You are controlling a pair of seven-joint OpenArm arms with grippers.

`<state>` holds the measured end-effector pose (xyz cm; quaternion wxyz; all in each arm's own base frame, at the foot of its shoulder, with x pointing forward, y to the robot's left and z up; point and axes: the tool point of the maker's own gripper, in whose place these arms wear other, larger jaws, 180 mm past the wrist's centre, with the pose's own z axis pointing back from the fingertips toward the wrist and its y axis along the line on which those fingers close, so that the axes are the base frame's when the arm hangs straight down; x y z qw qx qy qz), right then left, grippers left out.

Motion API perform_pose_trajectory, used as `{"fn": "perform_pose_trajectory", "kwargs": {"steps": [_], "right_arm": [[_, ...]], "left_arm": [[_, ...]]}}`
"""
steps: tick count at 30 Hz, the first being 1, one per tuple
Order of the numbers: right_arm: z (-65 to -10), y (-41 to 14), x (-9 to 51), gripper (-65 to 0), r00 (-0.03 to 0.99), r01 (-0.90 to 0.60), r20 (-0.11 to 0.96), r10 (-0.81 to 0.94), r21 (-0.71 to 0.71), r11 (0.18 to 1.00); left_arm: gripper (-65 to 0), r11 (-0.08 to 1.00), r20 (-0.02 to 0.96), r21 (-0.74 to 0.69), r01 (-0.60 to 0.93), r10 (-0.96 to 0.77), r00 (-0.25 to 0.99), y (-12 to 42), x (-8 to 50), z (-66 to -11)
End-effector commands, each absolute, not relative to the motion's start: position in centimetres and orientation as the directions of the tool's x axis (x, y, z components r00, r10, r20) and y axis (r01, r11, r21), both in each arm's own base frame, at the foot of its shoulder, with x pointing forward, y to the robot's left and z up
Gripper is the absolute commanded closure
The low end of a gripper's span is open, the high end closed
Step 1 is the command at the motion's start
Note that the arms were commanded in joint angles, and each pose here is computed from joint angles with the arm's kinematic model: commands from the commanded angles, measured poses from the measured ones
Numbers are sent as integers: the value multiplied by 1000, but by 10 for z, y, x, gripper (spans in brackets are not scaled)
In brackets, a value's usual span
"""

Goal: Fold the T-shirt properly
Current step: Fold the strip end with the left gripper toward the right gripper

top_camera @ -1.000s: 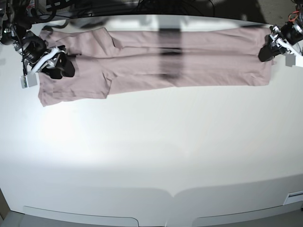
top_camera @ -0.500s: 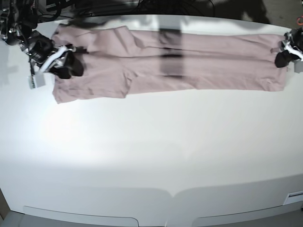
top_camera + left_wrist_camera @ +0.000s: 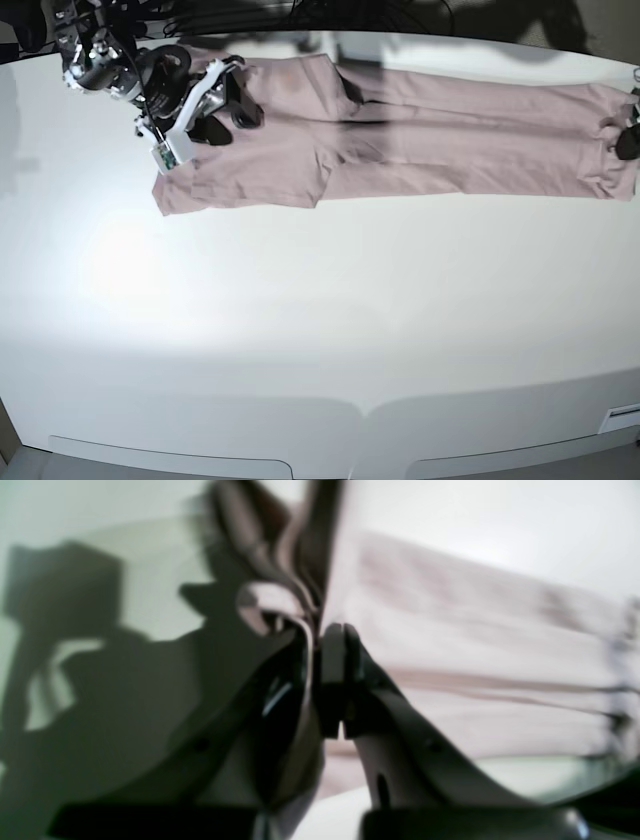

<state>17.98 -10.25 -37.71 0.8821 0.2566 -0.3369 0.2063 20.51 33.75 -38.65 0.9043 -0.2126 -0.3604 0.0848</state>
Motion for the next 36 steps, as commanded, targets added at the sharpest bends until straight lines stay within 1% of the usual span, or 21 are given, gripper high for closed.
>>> {"fn": "perform_pose_trajectory", "kwargs": {"steps": [1,5,9,13,18,23,26,32,33,35,36], "right_arm": [[-366,-99,187,-305,655,-552,735,176,305,776],[-362,-94,197,-305,634,-553,756,164,294,780],[-358,-93,204,-305,621,-556,768,159,288,780],[-357,-93,206,-305,616,-558,771,161,284,780],[-357,-93,206,-305,617,-558,771,161,284,780],[-357,-93,206,-305,617,-558,771,161,284,780],[-357,-93,206,-305,617,-558,771,161,284,780],[-357,-93,206,-305,617,-558,771,161,284,780],[-357,-93,206,-305,617,-558,771,161,284,780],[-357,-93,206,-305,617,-558,771,161,284,780],[-357,-93,206,-305,617,-558,770,161,284,780]], "left_arm": [[0,882,652,-468,56,302,696,326,215,-368],[0,821,683,-544,172,314,660,256,210,-350],[0,789,714,-565,240,321,622,196,201,-337],[0,770,698,-586,250,324,639,148,195,-351],[0,751,688,-579,316,243,684,89,193,-370],[0,762,687,-565,317,221,692,60,205,-376],[0,745,681,-577,335,212,701,46,203,-376],[0,708,708,-598,375,249,660,28,209,-363],[-64,702,710,-601,382,249,659,25,209,-361],[-257,687,714,-609,397,258,650,20,214,-356],[-327,675,716,-618,404,270,644,18,217,-352]]}}
